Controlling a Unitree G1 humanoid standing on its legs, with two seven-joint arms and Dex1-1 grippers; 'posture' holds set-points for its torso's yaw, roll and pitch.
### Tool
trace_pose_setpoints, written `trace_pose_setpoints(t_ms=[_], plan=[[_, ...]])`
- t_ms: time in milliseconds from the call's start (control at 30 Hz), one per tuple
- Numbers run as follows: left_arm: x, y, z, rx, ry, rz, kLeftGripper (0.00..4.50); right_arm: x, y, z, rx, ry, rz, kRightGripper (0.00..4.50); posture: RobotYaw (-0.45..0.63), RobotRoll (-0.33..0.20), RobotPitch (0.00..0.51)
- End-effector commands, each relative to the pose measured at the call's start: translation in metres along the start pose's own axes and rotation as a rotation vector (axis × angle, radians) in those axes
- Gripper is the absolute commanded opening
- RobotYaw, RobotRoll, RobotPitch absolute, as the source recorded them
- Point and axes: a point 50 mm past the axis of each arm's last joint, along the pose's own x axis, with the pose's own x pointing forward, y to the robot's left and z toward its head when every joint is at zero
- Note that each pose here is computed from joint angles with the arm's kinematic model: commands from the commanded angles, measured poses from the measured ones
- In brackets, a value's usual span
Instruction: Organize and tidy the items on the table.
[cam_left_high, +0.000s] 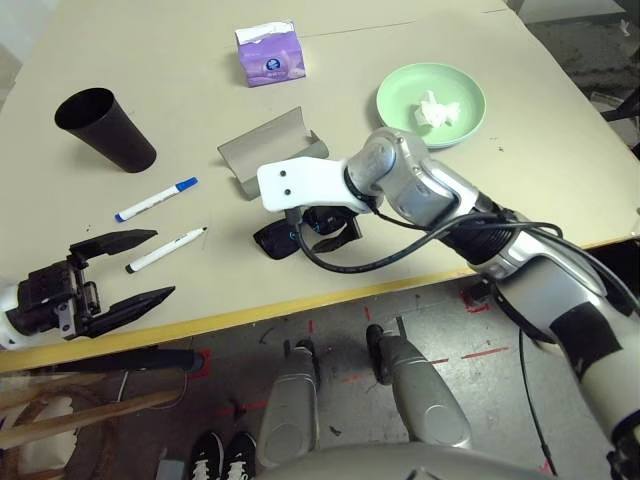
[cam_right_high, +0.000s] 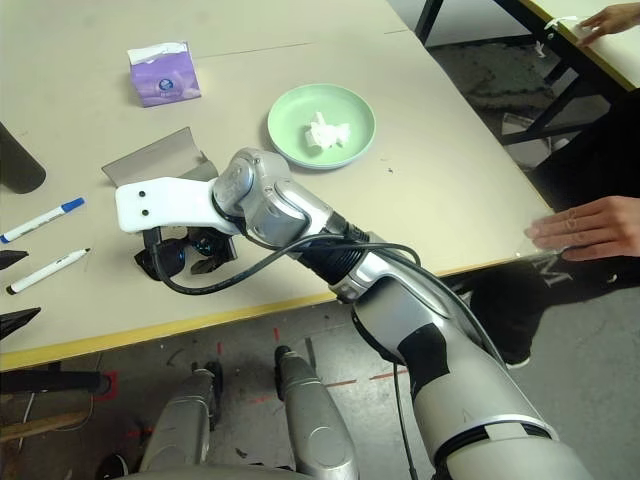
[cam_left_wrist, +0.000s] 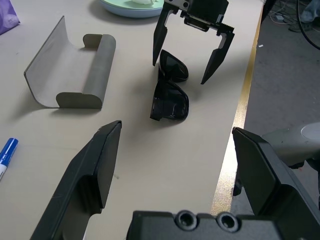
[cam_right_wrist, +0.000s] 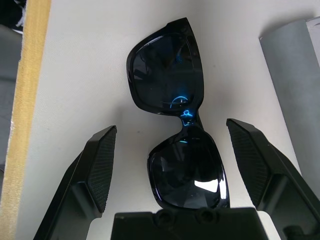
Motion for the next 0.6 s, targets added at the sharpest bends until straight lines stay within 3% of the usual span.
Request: trace_pose_setpoints(t_ms=[33, 600], plan=[[-0.0014, -0.0024, -0.0003, -0.006, -0.001, 0.004, 4.50, 0.0066, 0.0028, 0.0054, -0.033, -0.007, 0.014, 4.48, -0.08, 0.000, 0.276], [0.0005, -0.0020, -0.0025, -0.016, -0.011, 0.017, 4.50, 0.0111, -0.0064, 0.0125, -0.081, 0.129, 0.023, 4.48, -0.08, 0.000, 0.276]])
